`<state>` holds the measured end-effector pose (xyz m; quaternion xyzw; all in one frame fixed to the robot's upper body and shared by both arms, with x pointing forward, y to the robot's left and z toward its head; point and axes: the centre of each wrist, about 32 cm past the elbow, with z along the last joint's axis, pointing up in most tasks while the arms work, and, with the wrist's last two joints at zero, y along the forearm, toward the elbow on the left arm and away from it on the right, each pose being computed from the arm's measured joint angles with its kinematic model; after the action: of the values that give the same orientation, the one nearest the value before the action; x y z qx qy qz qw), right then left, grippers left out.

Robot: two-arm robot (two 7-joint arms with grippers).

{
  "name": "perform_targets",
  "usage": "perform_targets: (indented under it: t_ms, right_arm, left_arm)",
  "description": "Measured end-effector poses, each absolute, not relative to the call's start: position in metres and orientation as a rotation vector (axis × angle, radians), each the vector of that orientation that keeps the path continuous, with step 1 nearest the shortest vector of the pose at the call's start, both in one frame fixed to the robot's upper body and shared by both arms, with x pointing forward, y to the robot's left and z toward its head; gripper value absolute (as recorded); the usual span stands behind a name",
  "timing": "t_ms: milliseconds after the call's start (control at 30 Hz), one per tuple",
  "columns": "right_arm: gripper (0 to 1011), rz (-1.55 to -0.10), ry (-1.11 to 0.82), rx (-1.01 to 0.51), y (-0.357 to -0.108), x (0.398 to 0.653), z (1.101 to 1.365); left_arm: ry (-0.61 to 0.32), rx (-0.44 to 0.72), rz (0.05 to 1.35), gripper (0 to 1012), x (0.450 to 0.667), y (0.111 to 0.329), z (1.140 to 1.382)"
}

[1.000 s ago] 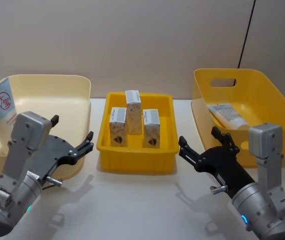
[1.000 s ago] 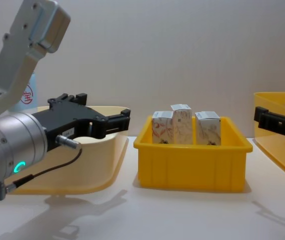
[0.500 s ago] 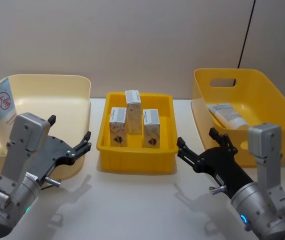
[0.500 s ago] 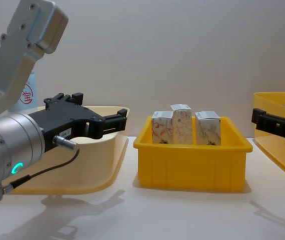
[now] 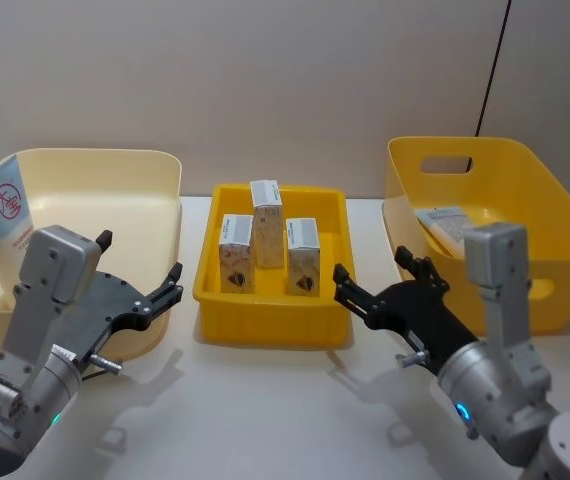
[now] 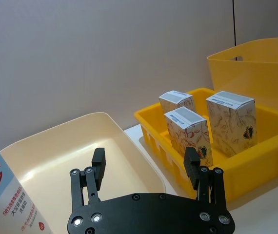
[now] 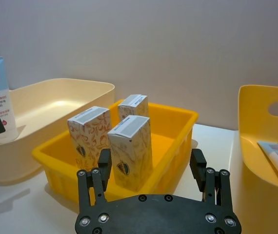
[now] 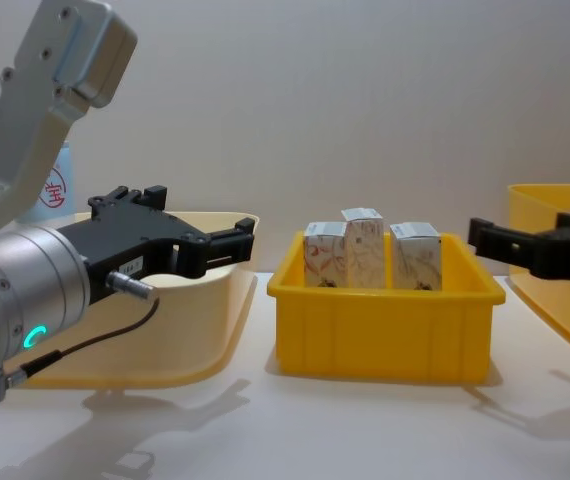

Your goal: Bimanual collaborative sorting of washing and personal care products

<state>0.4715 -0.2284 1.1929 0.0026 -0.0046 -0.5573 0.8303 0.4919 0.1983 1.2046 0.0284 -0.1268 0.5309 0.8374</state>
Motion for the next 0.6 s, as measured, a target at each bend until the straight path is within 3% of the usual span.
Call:
perform_targets:
  t_ms: [600]
  right_arm:
    - [1001, -1.125, -0.044, -0.049, -0.208, 0.511, 1.212]
  left_arm:
    - [-0.267, 0.061, 1.124, 1003, 0.492, 0.198, 1.204]
